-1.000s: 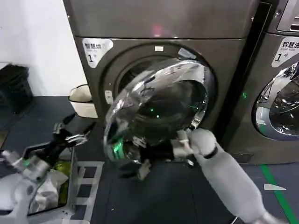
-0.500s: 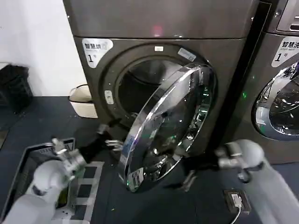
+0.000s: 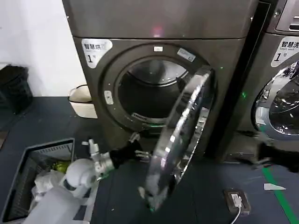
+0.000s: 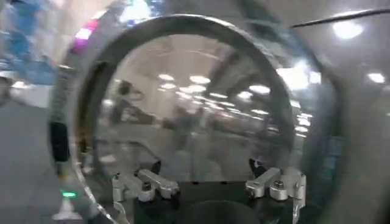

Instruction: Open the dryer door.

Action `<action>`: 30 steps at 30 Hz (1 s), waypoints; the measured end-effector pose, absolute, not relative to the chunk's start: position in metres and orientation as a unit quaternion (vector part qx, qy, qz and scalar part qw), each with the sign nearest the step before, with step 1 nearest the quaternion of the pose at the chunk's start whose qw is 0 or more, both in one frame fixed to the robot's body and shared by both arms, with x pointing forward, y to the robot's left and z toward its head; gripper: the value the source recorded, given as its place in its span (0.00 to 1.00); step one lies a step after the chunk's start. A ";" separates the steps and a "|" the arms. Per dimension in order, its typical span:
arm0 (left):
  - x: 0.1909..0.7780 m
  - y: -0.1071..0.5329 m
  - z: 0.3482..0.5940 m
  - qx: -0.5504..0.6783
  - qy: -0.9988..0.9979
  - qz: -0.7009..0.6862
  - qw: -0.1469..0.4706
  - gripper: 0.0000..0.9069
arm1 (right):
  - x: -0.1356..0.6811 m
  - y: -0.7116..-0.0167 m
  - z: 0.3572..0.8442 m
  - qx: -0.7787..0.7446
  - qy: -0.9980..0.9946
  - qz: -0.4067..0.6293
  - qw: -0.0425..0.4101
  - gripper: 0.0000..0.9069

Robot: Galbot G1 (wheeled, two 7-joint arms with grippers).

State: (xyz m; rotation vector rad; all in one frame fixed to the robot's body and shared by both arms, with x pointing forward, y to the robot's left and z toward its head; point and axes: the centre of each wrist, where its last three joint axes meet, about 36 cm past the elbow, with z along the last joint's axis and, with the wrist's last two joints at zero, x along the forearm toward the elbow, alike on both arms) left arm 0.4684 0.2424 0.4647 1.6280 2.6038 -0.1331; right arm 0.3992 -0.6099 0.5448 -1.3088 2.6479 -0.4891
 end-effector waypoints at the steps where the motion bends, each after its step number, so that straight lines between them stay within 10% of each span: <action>1: 0.470 0.238 0.465 0.534 0.843 -0.042 0.034 1.00 | 0.389 -0.622 0.546 -0.411 0.894 -0.162 0.077 1.00; 16: 0.479 0.155 0.464 0.617 0.785 -0.039 0.026 1.00 | 0.245 -0.697 0.584 0.135 0.974 -0.103 0.151 1.00; 30: 0.488 0.069 0.463 0.666 0.742 -0.070 0.032 1.00 | 0.146 -0.691 0.591 0.413 0.899 -0.129 0.061 1.00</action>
